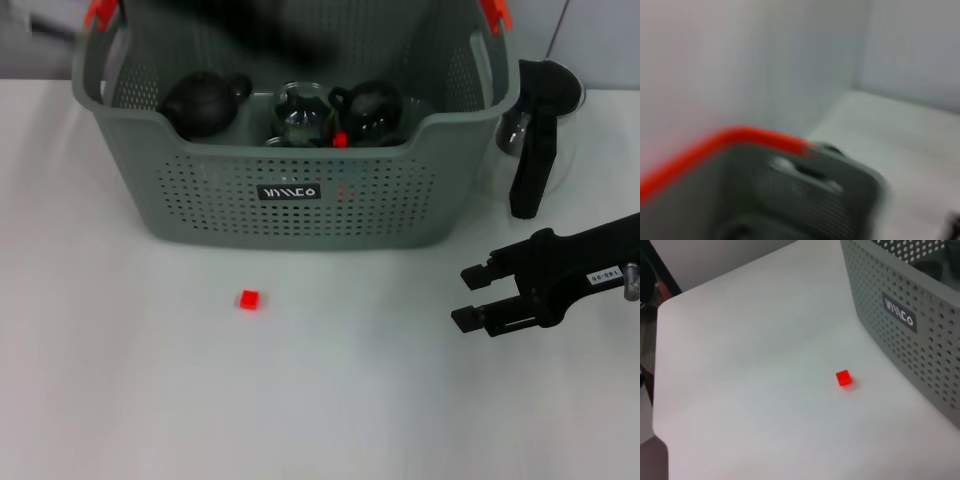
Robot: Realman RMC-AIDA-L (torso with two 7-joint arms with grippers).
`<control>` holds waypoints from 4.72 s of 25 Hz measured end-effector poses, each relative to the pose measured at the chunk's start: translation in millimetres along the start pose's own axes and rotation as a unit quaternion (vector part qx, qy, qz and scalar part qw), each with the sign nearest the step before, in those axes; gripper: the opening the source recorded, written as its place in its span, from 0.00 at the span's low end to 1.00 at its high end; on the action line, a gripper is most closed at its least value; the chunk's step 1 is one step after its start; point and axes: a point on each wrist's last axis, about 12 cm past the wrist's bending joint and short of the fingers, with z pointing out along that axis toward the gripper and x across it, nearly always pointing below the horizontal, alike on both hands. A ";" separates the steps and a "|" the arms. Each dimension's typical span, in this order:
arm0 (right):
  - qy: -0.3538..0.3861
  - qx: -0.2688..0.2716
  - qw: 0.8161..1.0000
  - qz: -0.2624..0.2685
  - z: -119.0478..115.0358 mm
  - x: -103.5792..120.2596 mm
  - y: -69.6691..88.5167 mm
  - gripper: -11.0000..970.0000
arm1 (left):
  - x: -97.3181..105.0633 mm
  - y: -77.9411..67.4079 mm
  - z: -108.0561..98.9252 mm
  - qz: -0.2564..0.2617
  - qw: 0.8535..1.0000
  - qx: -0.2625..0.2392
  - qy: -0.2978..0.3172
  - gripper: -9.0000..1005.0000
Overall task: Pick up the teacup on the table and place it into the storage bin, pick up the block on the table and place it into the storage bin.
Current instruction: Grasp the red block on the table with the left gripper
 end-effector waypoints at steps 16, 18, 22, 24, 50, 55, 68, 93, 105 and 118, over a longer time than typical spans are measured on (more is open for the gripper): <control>-0.003 0.010 1.000 0.018 1.3 5.4 -2.5 0.68 | 82.1 -63.3 69.1 0.009 0.971 0.110 0.212 0.96; -0.004 0.010 1.000 0.018 2.9 4.6 -3.2 0.68 | 89.3 -56.3 83.9 -0.005 0.970 0.104 0.219 0.96; -0.003 0.010 1.000 0.021 3.8 4.0 -3.7 0.68 | 99.3 -46.2 107.9 -0.041 0.966 0.100 0.236 0.96; -0.003 0.010 1.000 0.024 3.7 4.0 -3.8 0.68 | 102.6 -44.2 115.9 -0.054 0.961 0.096 0.253 0.96; -0.001 0.013 1.000 0.025 4.5 3.5 -5.4 0.68 | 114.6 -32.8 143.0 -0.024 0.948 0.016 0.316 0.96; -0.001 0.013 1.000 0.025 4.5 3.6 -5.3 0.68 | 116.6 -30.2 144.5 -0.022 0.949 0.005 0.315 0.96; -0.001 0.013 1.000 0.024 4.5 2.4 -5.5 0.68 | 120.8 -30.5 147.2 -0.022 0.947 0.005 0.321 0.96; -0.001 0.013 1.000 0.026 4.5 3.8 -5.3 0.68 | 121.6 -39.0 153.7 -0.009 0.942 0.022 0.335 0.78; -0.001 0.013 1.000 0.025 4.5 2.6 -5.5 0.68 | 121.7 -37.0 153.9 -0.003 0.942 0.017 0.336 0.68; -0.002 0.014 1.000 0.025 4.3 2.5 -5.6 0.68 | 120.2 -36.2 153.9 0.001 0.941 0.015 0.337 0.25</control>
